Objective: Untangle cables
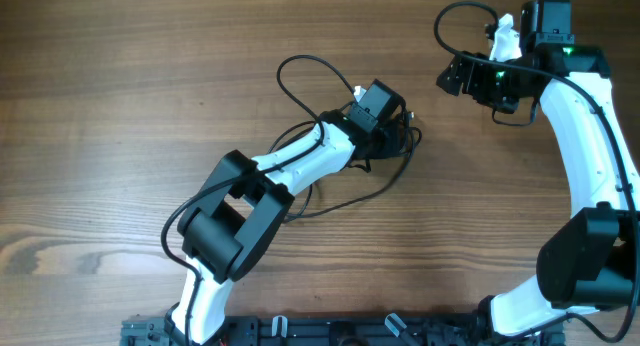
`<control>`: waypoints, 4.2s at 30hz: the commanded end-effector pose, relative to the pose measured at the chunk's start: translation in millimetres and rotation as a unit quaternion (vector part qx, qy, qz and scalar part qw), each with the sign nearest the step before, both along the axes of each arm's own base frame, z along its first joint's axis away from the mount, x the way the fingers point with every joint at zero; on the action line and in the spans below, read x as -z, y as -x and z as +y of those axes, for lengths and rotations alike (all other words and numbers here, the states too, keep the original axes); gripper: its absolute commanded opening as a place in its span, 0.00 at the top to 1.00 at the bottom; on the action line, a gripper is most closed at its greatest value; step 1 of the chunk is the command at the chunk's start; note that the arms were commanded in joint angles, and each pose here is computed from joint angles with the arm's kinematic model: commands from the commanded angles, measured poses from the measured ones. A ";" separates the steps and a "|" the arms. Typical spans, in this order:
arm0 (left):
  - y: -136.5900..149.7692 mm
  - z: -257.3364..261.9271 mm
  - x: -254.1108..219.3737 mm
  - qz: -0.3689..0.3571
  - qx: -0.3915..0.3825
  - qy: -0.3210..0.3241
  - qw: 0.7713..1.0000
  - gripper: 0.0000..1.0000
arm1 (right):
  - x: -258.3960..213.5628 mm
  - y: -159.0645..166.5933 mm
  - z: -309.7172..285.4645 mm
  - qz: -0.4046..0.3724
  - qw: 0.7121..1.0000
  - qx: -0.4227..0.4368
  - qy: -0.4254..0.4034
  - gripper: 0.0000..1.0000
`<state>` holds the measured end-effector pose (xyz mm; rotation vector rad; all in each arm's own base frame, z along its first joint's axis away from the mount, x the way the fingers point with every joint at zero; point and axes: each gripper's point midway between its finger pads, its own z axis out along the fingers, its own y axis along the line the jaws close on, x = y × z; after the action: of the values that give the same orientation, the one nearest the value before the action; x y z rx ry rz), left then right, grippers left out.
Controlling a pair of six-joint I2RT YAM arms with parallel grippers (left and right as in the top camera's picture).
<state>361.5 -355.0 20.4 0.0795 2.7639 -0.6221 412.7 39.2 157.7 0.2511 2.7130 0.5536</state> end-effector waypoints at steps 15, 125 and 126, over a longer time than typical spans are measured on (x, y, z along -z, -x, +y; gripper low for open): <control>7.8 -2.4 -131.8 -0.019 0.101 0.170 0.980 0.96 | -31.1 9.0 69.0 -0.049 0.978 -0.151 -0.136 0.35; 38.0 -21.6 6.4 0.120 -0.022 0.057 0.991 0.96 | 19.2 -5.9 57.0 0.022 0.995 -0.066 -0.068 0.32; 28.9 -20.3 -6.4 0.104 -0.011 0.072 0.992 0.96 | 19.2 -5.8 57.0 0.022 0.995 -0.066 -0.068 0.32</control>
<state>317.8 -374.8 11.4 -0.1577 2.9660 -0.8136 413.4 96.7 140.5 0.1505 2.7522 0.8025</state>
